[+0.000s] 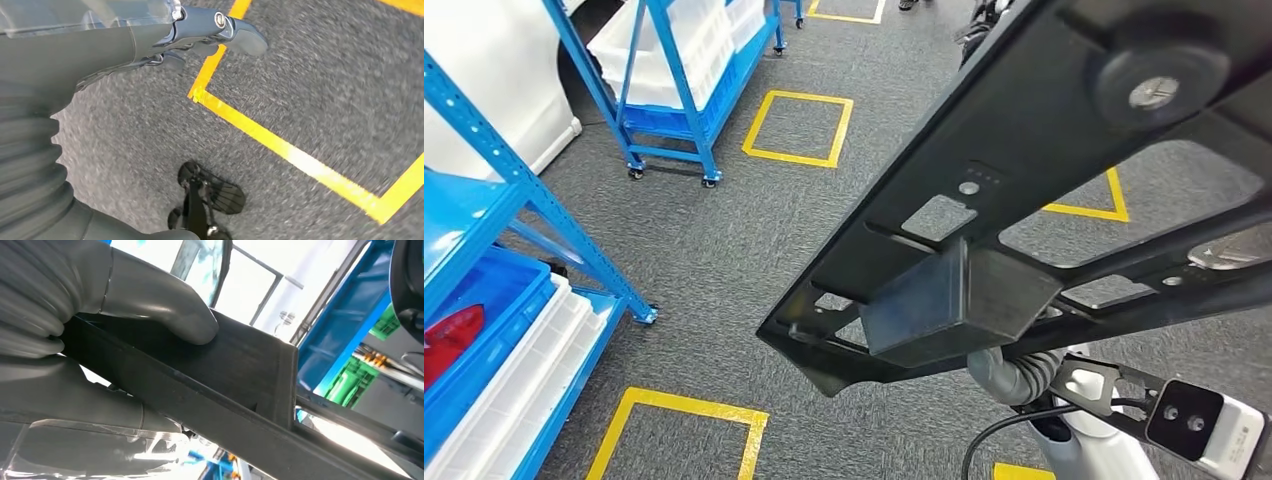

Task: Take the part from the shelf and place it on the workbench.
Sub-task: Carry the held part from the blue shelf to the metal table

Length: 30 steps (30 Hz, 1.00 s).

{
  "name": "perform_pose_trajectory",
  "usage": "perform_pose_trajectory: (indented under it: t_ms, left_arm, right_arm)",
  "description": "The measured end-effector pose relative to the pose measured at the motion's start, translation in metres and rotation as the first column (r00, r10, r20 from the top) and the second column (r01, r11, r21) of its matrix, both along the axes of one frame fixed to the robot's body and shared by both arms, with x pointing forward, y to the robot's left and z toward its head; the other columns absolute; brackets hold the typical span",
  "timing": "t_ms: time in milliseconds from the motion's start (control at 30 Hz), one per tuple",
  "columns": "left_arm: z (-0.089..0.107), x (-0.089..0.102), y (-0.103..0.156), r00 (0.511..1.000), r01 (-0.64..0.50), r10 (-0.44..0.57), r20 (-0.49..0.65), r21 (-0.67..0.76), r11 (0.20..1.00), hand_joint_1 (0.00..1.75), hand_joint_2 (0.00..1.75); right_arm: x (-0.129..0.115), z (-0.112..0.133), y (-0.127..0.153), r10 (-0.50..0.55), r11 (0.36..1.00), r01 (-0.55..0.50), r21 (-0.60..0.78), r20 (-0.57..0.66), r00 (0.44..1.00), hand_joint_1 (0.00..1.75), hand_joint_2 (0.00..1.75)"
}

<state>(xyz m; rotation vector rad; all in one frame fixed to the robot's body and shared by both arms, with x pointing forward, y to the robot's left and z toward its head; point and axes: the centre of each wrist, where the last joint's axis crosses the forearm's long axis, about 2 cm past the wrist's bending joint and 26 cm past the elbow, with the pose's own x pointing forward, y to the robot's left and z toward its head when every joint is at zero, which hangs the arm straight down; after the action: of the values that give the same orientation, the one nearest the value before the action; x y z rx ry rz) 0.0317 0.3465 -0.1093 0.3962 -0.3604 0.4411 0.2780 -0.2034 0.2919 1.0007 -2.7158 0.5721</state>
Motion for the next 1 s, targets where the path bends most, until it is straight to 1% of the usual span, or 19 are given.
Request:
perform_pose_trajectory:
  t_ms: [333, 467, 567, 700, 1000]
  left_arm:
    - [-0.001, 0.001, -0.008, 1.000, -0.002, 0.002, -0.009, -0.017, 1.000, 0.00, 1.75]
    - [-0.001, 0.002, -0.016, 1.000, -0.024, 0.024, -0.003, -0.018, 1.000, 0.00, 1.75]
    - [-0.002, -0.001, -0.021, 0.999, -0.034, 0.034, 0.000, -0.025, 0.999, 0.00, 1.75]
    - [-0.002, -0.002, -0.025, 0.999, -0.044, 0.044, -0.009, -0.027, 0.999, 0.00, 1.75]
    - [-0.002, 0.000, -0.023, 0.999, -0.033, 0.033, -0.022, -0.016, 0.999, 0.00, 1.75]
  right_arm:
    - [0.003, 0.001, 0.001, -0.012, 1.000, 0.012, -0.003, -0.004, 1.000, 1.75, 1.75]
    - [0.003, 0.001, 0.007, 0.010, 1.000, -0.010, -0.011, -0.004, 1.000, 1.75, 1.75]
    - [0.003, -0.001, 0.013, 0.021, 1.000, -0.021, -0.018, -0.014, 1.000, 1.75, 1.75]
    - [0.004, -0.005, 0.015, 0.007, 1.000, -0.007, -0.024, -0.027, 1.000, 1.75, 1.75]
    - [0.002, -0.010, 0.014, -0.044, 0.998, 0.042, -0.042, -0.032, 0.999, 1.75, 1.75]
